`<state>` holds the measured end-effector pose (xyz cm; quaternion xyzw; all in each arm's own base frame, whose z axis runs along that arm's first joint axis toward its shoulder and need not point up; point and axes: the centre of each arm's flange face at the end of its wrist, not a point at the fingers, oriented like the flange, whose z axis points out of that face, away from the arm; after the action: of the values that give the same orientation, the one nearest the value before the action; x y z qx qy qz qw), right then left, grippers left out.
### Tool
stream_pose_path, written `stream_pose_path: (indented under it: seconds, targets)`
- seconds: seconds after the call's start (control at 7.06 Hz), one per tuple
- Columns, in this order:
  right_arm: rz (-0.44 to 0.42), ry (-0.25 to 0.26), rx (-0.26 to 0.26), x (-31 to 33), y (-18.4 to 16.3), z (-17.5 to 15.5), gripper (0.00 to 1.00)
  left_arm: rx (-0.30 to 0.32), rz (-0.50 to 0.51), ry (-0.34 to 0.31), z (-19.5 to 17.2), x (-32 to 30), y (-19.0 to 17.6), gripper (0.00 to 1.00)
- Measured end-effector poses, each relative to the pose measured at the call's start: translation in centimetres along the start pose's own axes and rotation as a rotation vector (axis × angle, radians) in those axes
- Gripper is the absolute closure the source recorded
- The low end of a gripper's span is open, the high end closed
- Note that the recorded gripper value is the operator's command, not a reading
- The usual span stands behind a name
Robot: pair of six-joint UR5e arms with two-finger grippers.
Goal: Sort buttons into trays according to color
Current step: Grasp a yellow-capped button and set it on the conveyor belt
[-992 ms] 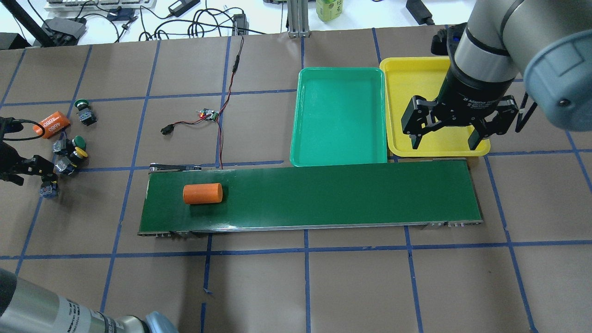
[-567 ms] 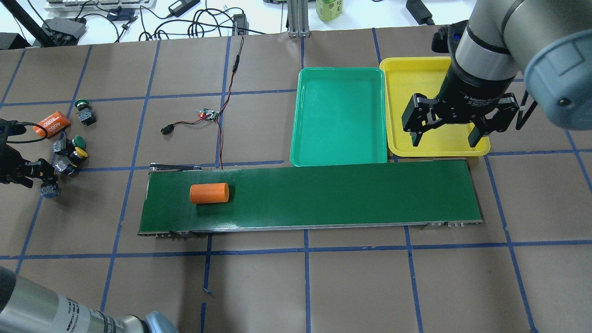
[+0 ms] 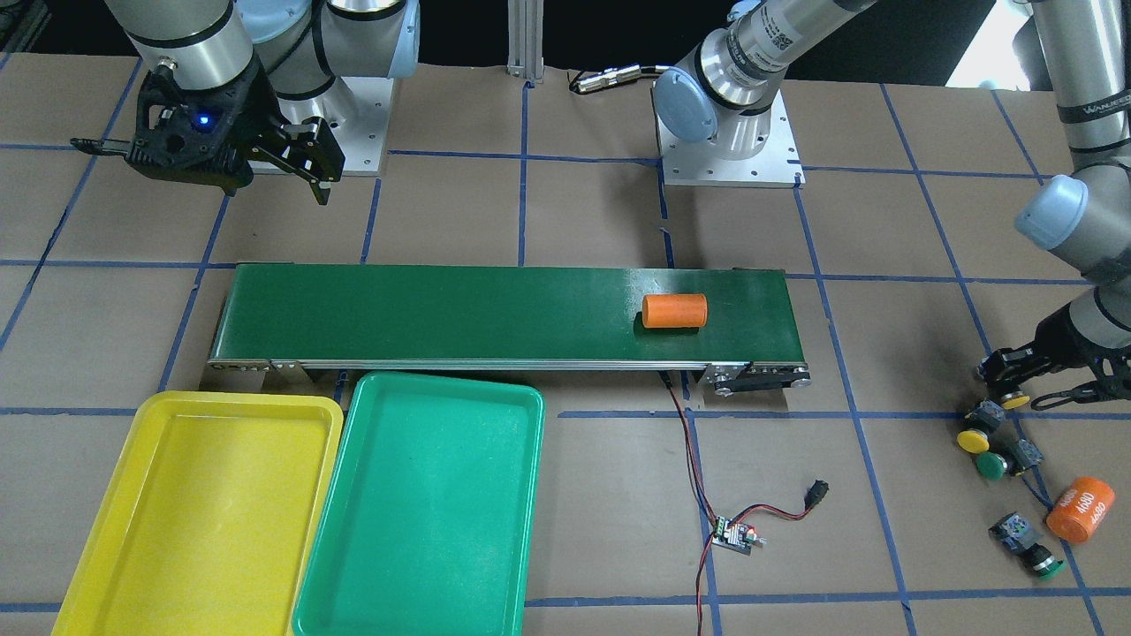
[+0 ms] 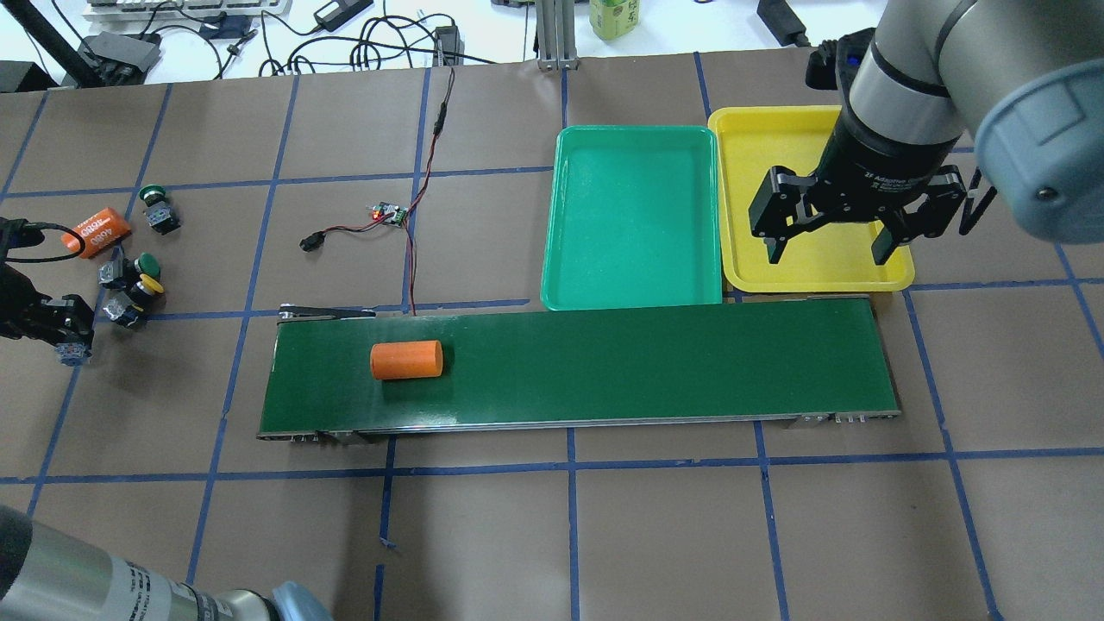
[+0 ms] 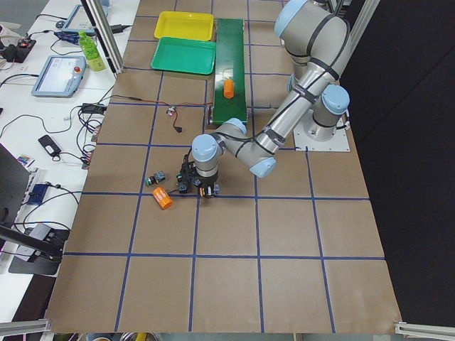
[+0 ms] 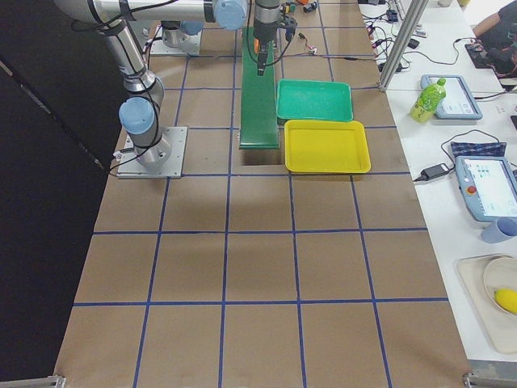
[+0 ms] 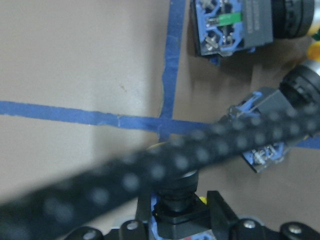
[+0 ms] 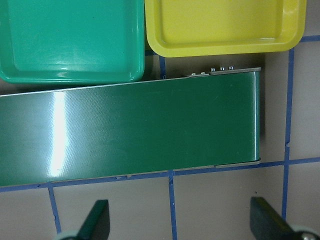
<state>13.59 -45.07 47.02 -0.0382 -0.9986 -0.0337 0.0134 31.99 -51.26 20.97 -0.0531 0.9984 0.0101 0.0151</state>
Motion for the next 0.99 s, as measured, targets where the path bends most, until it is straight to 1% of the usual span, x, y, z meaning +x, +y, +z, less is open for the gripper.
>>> stream_pose_path:
  seconds: [0.14, 0.28, 0.43, 0.57, 0.71, 0.85, 0.99]
  targets:
    - [0.000, 0.001, 0.000, 0.0, 0.0, 0.0, 0.00, -0.015, 0.019, 0.019, -1.7, 1.9, 0.1, 1.00]
    - [0.000, 0.001, 0.000, 0.0, 0.0, 0.0, 0.00, -0.036, 0.038, 0.047, -4.6, 5.6, 0.2, 1.00]
    - [0.000, 0.002, 0.000, 0.0, 0.0, 0.0, 0.00, -0.056, 0.046, 0.081, -8.0, 10.7, 0.7, 1.00]
    - [0.000, 0.001, 0.000, 0.0, 0.0, 0.0, 0.00, -0.085, 0.067, 0.122, -10.8, 16.3, 1.9, 1.00]
    - [0.000, 0.001, 0.001, 0.0, 0.0, 0.0, 0.00, -0.124, 0.091, 0.150, -11.7, 21.0, 3.6, 1.00]
    - [-0.001, 0.001, 0.000, 0.0, 0.0, 0.0, 0.00, -0.153, 0.110, 0.168, -11.0, 24.8, 5.5, 1.00]
    - [0.000, 0.001, 0.000, 0.0, 0.0, 0.1, 0.00, -0.159, 0.104, 0.191, -9.8, 27.7, 7.0, 1.00]
